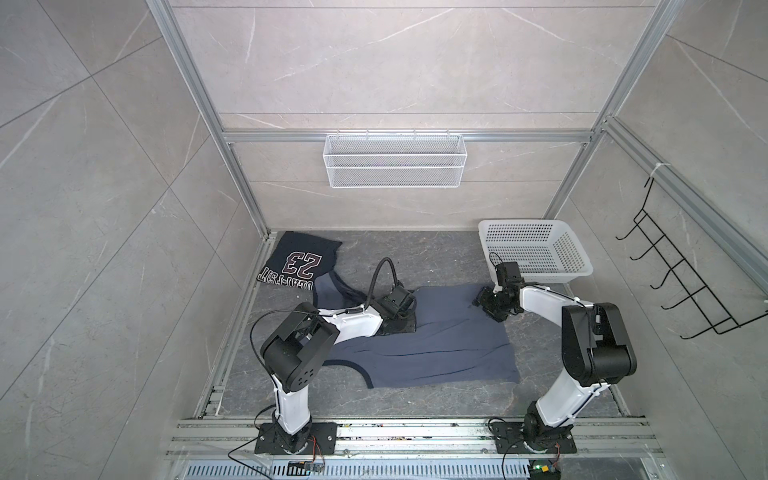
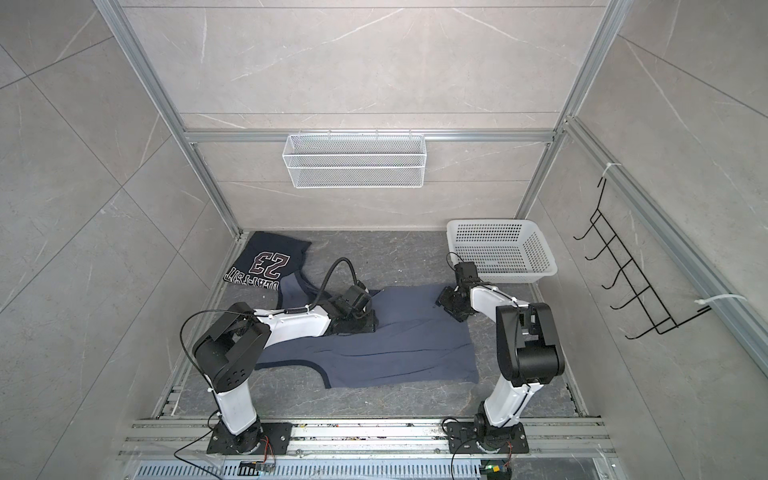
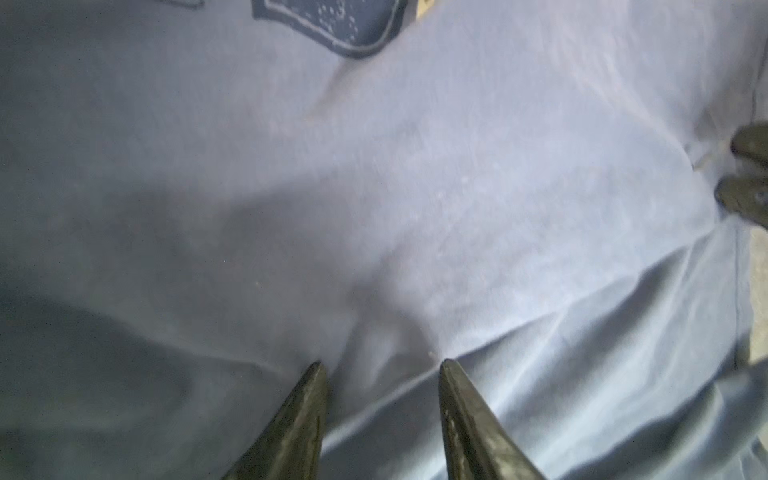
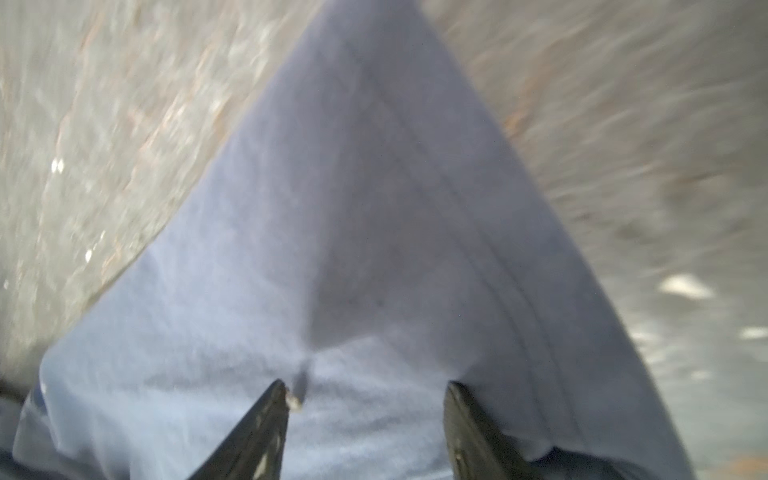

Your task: Fold and stack the tank tops

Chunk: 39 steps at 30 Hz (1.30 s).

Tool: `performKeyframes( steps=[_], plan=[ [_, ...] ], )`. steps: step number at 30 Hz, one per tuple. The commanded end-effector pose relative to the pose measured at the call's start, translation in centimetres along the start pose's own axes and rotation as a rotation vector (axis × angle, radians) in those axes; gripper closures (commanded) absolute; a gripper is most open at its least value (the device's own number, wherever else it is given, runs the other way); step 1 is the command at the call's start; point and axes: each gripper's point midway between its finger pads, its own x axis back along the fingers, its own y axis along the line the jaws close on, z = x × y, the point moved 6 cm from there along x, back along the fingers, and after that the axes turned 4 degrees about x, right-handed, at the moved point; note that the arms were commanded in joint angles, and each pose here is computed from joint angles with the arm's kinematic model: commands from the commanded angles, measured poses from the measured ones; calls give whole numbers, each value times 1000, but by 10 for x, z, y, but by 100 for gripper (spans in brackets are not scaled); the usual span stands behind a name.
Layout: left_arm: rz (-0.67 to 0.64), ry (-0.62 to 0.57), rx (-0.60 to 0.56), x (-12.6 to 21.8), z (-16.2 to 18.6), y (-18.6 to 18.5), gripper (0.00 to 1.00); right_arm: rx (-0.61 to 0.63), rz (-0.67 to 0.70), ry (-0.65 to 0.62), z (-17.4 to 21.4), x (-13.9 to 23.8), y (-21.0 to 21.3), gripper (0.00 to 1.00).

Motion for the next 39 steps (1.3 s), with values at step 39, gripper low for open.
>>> performKeyframes(
  steps=[39],
  plan=[
    [-812, -164, 327, 77, -170, 196, 63, -52, 101, 70, 23, -10, -34, 38]
  ],
)
